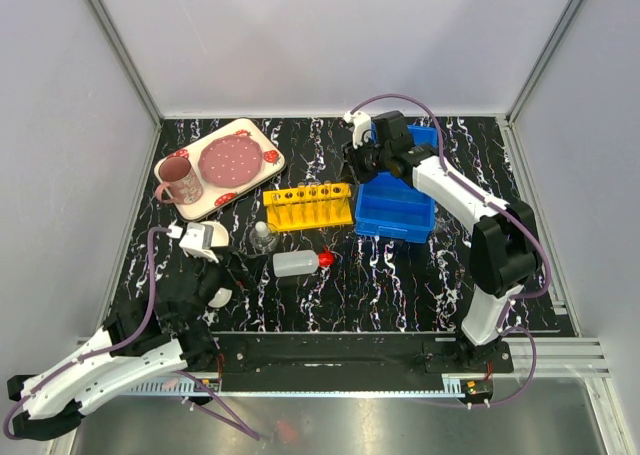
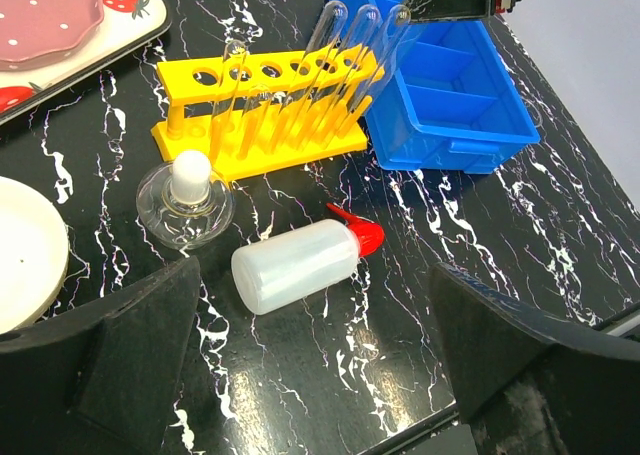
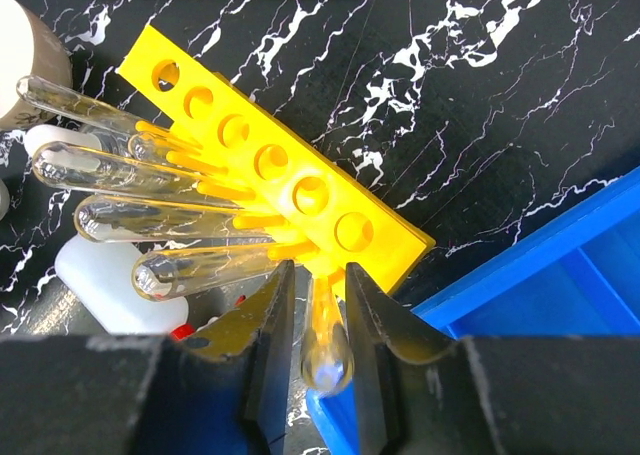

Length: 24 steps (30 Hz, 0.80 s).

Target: Organize the chemistry lab equipment

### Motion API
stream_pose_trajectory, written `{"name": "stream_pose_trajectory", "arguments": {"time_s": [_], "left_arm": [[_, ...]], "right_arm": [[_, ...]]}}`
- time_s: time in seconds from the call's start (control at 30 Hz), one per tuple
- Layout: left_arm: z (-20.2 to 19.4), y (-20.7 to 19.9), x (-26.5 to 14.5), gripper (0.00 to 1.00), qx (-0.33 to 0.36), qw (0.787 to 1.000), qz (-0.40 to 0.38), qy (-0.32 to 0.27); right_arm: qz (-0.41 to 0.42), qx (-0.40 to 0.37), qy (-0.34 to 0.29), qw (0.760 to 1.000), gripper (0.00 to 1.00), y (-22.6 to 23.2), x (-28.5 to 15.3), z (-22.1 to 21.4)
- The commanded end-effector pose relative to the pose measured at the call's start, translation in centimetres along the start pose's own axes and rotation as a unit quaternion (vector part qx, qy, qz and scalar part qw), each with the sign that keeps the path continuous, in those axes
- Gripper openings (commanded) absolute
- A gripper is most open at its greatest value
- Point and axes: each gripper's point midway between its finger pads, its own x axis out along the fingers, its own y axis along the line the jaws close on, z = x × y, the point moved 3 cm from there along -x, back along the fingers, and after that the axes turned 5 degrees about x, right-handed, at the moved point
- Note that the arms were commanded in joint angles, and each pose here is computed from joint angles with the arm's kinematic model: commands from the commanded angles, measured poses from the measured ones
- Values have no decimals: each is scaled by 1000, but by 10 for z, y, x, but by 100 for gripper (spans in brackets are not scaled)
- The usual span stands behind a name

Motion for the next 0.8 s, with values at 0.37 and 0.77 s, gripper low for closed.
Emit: {"name": "stream_pose_trajectory", "arguments": {"time_s": [0.37,0.77], "left_arm": [[6,2,-3,99,-12,1000,-1,-19],[10,3,-5,99,-14,1000,0,-24]], "right_arm": [[28,-19,-8,999,38,16,-8,2],[24,-17,-51,998,51,27,-27,43]]}}
